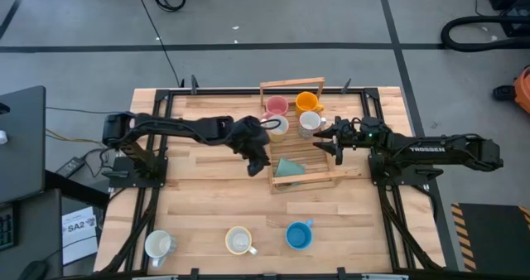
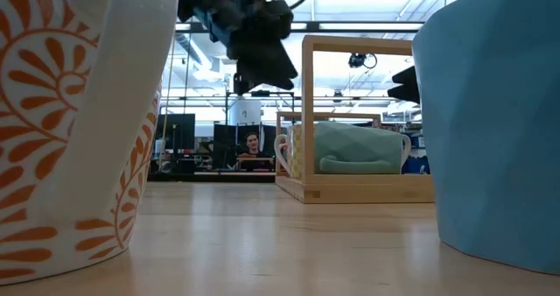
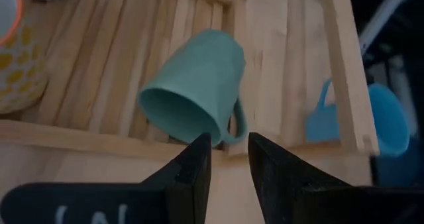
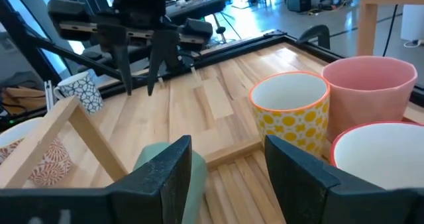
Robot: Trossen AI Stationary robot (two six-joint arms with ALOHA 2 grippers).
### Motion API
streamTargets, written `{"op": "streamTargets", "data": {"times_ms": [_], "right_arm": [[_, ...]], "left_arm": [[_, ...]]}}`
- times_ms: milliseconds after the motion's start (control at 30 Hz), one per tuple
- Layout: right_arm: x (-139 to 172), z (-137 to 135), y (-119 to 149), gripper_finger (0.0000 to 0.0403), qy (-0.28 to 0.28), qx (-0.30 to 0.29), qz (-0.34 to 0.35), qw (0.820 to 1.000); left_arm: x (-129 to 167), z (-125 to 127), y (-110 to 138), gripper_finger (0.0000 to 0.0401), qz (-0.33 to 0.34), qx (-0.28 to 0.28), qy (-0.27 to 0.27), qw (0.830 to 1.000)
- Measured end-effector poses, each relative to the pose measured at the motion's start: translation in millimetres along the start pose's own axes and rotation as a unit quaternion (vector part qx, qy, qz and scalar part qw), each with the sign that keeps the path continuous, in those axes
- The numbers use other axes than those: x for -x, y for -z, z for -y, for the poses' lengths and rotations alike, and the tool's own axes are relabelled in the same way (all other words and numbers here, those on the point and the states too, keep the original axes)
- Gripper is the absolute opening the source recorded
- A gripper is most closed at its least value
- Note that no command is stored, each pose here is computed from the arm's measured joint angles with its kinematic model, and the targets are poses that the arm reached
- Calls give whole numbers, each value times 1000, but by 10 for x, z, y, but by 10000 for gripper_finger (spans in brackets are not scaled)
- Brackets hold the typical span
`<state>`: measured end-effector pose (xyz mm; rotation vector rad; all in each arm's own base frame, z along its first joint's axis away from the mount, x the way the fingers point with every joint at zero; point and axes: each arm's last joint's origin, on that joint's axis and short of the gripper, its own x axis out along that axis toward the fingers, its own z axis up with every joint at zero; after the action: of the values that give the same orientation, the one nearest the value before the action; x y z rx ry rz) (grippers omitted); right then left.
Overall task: Place coffee mugs
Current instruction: Put the green mug on the shelf
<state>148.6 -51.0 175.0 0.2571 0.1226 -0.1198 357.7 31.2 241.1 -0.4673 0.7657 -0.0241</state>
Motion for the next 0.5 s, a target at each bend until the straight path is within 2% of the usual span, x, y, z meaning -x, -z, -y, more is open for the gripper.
{"op": "streamTargets", "data": {"times_ms": [300,500], "right_arm": [[0,0,-1,196,0,3,1,1000],[-1,1,0,196,0,3,0,1000]], "left_arm": [[-191,-62,13,107,3,112,0,994],[-280,-85,6,107,11,138,7,990]]}}
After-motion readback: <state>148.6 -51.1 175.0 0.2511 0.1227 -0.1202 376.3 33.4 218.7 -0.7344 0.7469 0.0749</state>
